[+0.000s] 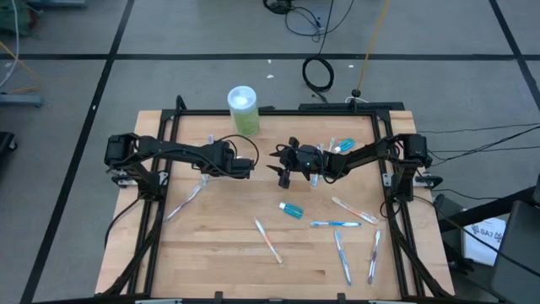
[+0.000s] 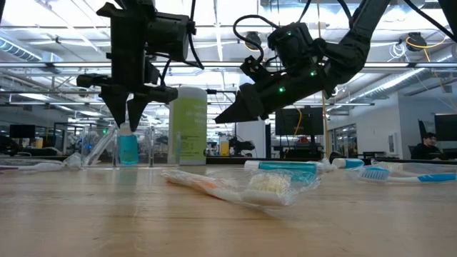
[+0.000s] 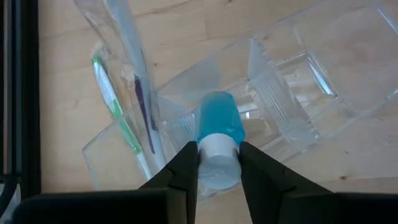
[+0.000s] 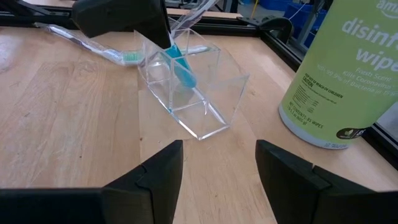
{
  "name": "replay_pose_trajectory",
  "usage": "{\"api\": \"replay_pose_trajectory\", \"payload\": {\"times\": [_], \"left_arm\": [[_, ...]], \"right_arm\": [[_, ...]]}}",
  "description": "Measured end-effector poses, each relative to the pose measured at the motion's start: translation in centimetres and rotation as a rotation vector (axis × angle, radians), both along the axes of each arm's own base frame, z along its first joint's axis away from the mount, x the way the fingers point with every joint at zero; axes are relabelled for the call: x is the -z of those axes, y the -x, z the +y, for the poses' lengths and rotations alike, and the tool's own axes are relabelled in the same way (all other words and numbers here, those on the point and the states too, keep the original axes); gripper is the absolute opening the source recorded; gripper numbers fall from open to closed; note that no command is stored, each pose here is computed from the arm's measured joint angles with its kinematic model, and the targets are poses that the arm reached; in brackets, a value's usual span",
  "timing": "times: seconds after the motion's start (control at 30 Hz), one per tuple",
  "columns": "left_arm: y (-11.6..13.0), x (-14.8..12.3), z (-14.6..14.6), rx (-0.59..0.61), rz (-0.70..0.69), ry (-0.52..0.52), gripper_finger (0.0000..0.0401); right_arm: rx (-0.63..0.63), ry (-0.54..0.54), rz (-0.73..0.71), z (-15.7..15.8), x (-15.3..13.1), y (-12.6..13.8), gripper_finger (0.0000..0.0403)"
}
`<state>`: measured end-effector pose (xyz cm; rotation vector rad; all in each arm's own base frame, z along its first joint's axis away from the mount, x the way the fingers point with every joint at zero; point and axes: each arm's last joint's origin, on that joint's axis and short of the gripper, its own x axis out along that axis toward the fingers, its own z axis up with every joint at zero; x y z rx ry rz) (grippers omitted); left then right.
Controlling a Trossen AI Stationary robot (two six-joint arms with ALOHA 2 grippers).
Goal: Pick & Place toothbrushing station
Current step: Adjust the blue mouthwash
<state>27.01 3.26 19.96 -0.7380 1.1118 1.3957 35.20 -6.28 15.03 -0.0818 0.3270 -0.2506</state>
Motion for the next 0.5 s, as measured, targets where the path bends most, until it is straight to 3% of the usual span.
{"api": "replay_pose_trajectory", "payload": {"times": [0.17,0.5], "left_arm": [[0.1,-0.2,0.2,0.007,0.001,0.020,0.0101],[-0.2,-2.2,3.1,0.098,0.019,0.203,0.0116]], "right_arm": [[0.000,0.000,0.002,0.0,0.0,0.0,0.0196],[0.000,0.000,-0.001,0.0,0.0,0.0,0.0196]]}}
